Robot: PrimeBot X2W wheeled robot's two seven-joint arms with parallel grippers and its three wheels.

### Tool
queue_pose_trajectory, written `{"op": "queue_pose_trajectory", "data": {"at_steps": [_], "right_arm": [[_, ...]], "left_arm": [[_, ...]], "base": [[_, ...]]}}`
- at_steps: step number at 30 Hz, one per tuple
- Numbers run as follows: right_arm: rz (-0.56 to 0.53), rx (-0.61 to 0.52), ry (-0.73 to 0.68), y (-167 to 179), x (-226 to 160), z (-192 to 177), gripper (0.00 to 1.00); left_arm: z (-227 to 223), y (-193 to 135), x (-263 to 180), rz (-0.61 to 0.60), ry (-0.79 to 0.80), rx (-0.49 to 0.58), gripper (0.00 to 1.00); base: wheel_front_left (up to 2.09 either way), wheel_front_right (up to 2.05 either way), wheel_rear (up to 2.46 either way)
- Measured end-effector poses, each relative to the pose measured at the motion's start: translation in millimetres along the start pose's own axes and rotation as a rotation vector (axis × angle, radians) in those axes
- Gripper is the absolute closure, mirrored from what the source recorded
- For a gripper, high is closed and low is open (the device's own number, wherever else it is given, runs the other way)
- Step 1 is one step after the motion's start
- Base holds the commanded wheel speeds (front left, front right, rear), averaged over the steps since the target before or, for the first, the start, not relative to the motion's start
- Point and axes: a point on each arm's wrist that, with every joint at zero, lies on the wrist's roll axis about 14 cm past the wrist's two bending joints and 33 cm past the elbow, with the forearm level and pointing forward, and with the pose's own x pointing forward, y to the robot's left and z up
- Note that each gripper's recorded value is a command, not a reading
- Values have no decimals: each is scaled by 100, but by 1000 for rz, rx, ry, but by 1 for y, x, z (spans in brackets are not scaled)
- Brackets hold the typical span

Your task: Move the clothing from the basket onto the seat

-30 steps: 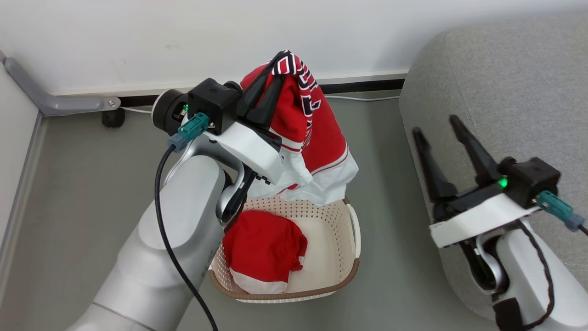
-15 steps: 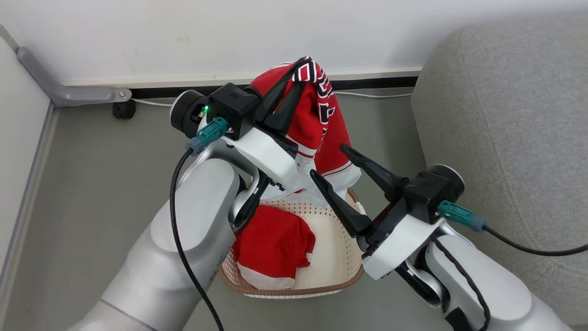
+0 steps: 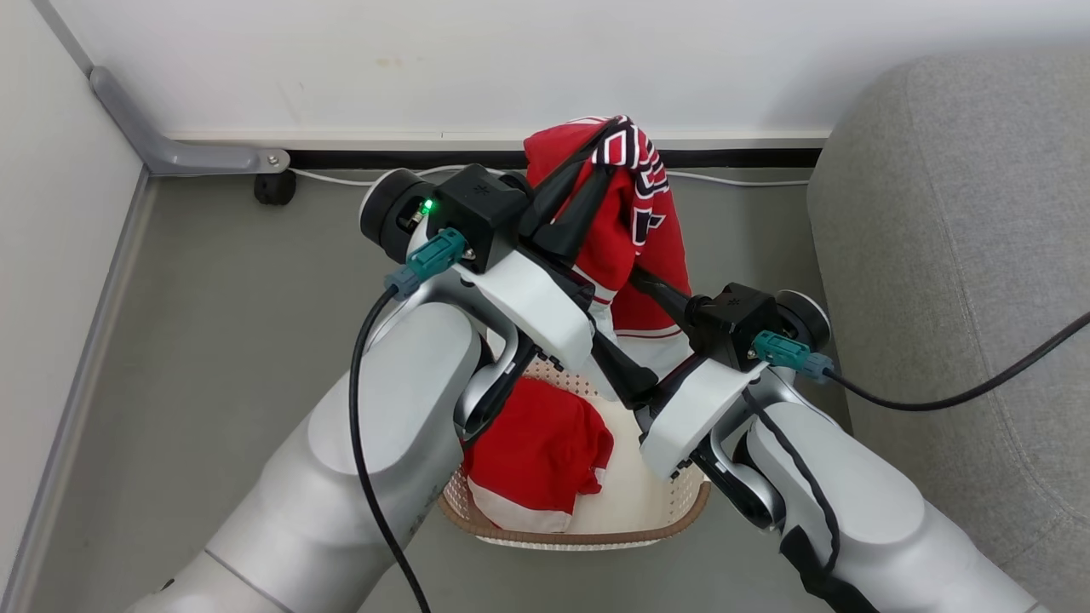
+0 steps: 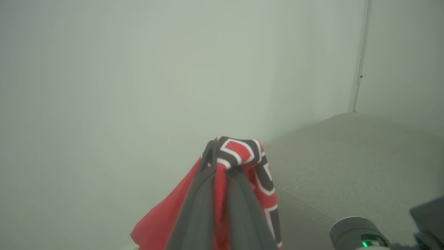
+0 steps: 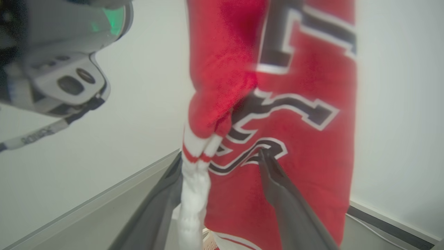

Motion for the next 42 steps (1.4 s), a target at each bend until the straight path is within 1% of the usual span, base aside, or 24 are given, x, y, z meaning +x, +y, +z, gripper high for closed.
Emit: {"op": "queue_pose_trajectory", "data": {"at_steps": [1,2,11,12,13,14,17,29,34,42], "right_arm": [[-4,2,3,0,1,-1,79],[-9,7,5,-1,2,-1,100],[-22,21,-12,-3,3,4,100],[-26,23,-17,-4,3,5,100],[-28,24,-20,-5,2,6,100],[-31,25,-22,-7,2,6,100],[-44,24,-26,-13,-1,6,100],[-156,28,-110,-49,-18,34,100],[-228,25,-118,-68,-38,36,100],[-369,15,-133,-99,-84,42,100]], "left_arm": [[0,-1,-1,-2,1,-1,100],[0,-2,-2,-1,2,-1,100],[1,-3,-1,-4,-1,-7,100],[0,-3,0,-5,-2,-6,87],[0,-3,1,-6,-2,-5,52],[-1,-3,2,-7,-2,-5,0],[-5,-5,4,-14,4,-12,0],[-41,-12,1,-34,79,-39,0],[-49,-23,4,-58,88,-61,0],[-63,-52,11,-128,109,-96,0]], "base": [[0,0,0],[0,0,0],[0,0,0],[0,0,0],[0,0,0],[0,0,0],[0,0,0],[0,0,0],[0,0,0],[0,0,0]]}}
